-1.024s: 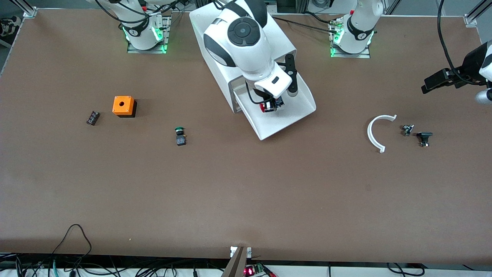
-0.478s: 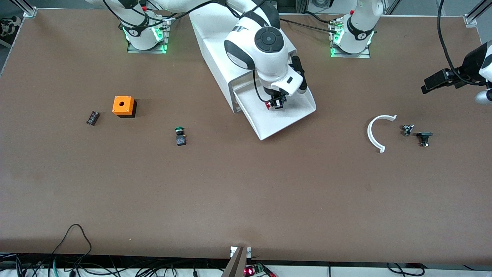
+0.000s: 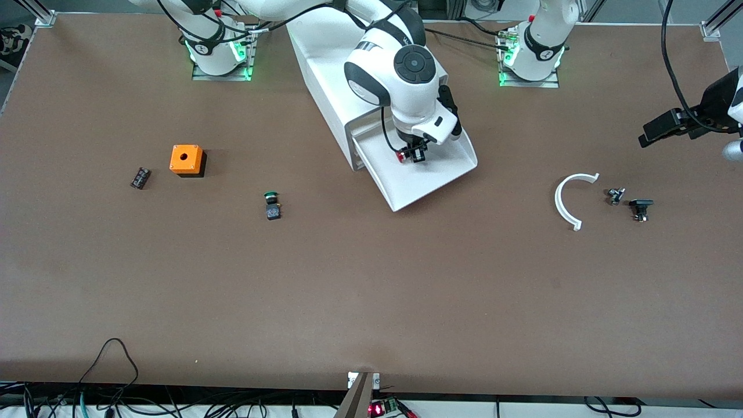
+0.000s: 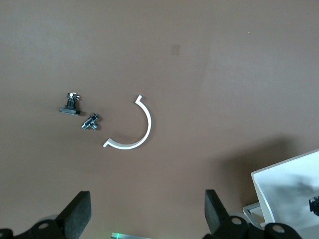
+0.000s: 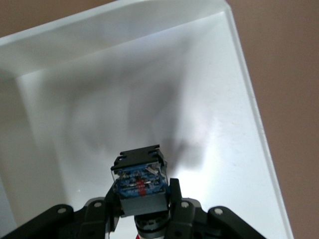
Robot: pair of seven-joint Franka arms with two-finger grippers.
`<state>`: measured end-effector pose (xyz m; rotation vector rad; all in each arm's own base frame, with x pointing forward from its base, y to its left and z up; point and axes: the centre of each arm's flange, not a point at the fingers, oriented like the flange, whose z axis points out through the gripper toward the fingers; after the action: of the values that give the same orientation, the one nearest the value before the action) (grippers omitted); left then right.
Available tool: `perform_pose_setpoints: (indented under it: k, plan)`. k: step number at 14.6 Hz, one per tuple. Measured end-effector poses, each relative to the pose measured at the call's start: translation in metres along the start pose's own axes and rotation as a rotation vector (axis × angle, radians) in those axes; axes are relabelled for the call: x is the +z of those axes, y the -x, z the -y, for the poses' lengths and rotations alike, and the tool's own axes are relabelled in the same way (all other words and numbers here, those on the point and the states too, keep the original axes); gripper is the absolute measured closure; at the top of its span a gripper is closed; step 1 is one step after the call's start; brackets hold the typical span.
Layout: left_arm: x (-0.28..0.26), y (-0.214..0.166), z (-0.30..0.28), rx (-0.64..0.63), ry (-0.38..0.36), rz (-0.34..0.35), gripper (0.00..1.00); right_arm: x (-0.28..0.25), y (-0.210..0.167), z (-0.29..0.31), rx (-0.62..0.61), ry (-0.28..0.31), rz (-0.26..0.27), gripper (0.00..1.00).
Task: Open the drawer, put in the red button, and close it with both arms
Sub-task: 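Open the right gripper to release the button in the drawer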
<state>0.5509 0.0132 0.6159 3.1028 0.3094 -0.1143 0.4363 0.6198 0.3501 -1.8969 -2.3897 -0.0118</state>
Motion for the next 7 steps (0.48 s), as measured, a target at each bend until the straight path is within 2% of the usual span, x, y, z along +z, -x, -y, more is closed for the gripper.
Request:
perform_pose_setpoints:
  k: [4,5,7]
  plan:
    - [0.006,-0.004,0.0,0.0,0.001,0.008,0.0,0.014,-0.009,0.014,-0.024,-0.014,0.025,0.56]
    - [0.008,-0.004,0.0,0.0,0.001,0.011,0.0,0.014,-0.01,0.014,-0.018,-0.015,0.027,0.52]
    - [0.012,-0.008,-0.001,0.001,0.003,0.002,0.0,0.013,-0.01,0.014,0.019,-0.012,0.025,0.33]
